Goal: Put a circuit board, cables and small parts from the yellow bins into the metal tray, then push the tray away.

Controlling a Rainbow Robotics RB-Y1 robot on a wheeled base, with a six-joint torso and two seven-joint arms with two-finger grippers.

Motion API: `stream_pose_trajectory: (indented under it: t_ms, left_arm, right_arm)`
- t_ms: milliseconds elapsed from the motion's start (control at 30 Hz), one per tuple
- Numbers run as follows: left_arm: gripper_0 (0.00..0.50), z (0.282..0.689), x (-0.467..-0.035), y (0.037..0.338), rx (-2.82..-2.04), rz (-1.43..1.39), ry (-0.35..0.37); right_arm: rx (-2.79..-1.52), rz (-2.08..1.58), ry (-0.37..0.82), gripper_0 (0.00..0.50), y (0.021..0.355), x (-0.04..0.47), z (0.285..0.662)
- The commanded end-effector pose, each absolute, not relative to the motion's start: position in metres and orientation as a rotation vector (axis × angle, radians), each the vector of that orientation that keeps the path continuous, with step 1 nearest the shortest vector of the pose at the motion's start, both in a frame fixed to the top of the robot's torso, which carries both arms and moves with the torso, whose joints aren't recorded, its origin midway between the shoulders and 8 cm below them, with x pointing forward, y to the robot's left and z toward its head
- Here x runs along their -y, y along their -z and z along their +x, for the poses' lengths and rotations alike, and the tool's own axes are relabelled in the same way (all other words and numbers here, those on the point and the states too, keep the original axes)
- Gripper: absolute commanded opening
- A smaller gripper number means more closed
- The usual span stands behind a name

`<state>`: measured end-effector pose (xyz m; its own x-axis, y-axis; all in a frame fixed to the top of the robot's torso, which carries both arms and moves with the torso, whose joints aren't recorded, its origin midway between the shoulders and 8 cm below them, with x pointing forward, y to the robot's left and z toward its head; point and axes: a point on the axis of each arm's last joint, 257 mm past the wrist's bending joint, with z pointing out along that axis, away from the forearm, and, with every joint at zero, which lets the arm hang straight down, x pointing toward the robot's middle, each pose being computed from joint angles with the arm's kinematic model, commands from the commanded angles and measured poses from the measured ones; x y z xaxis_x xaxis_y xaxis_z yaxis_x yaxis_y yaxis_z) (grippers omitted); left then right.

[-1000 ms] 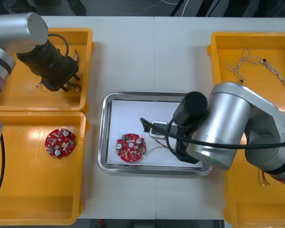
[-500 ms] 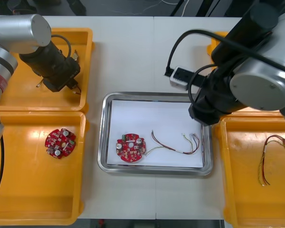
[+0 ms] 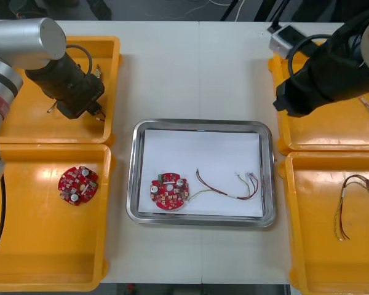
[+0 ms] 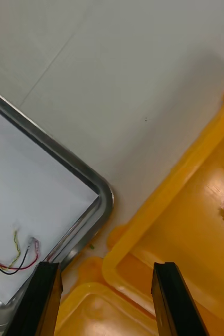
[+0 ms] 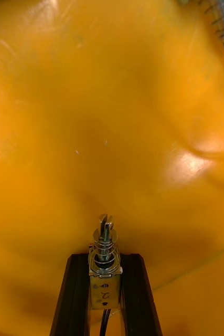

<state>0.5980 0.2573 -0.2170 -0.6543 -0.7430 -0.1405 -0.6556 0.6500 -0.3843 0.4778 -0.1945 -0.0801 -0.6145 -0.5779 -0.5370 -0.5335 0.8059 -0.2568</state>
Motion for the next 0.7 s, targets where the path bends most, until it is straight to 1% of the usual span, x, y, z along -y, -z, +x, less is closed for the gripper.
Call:
stream_pose_trajectory:
  t_ms: [33,200,400,533,667,700]
  left_arm:
    - [0.0,0.615,-0.257,0.176,-2.509,-1.159,0.49]
    - [0.0,0.609,-0.274,0.162,-2.51,-1.178,0.492]
    - [0.0,0.595,-0.283,0.134,-2.536,-1.153,0.481]
    - [0.0,0.586,-0.285,0.112,-2.55,-1.102,0.45]
    - [0.0,0.575,-0.282,0.103,-2.564,-1.046,0.42]
    - [0.0,0.571,-0.282,0.099,-2.565,-1.018,0.401]
  right_arm:
    - [-2.337,-0.658,0.102,0.5,0.033,0.232,0.5]
    - [-2.363,-0.538,0.146,0.5,0.028,0.267,0.51]
    - [-2.386,-0.412,0.123,0.5,0.021,0.299,0.516]
    - [-2.389,-0.332,0.108,0.5,0.015,0.32,0.518]
    - [-2.39,-0.271,0.119,0.5,0.013,0.336,0.519]
    - [-2.391,-0.253,0.131,0.5,0.012,0.342,0.52]
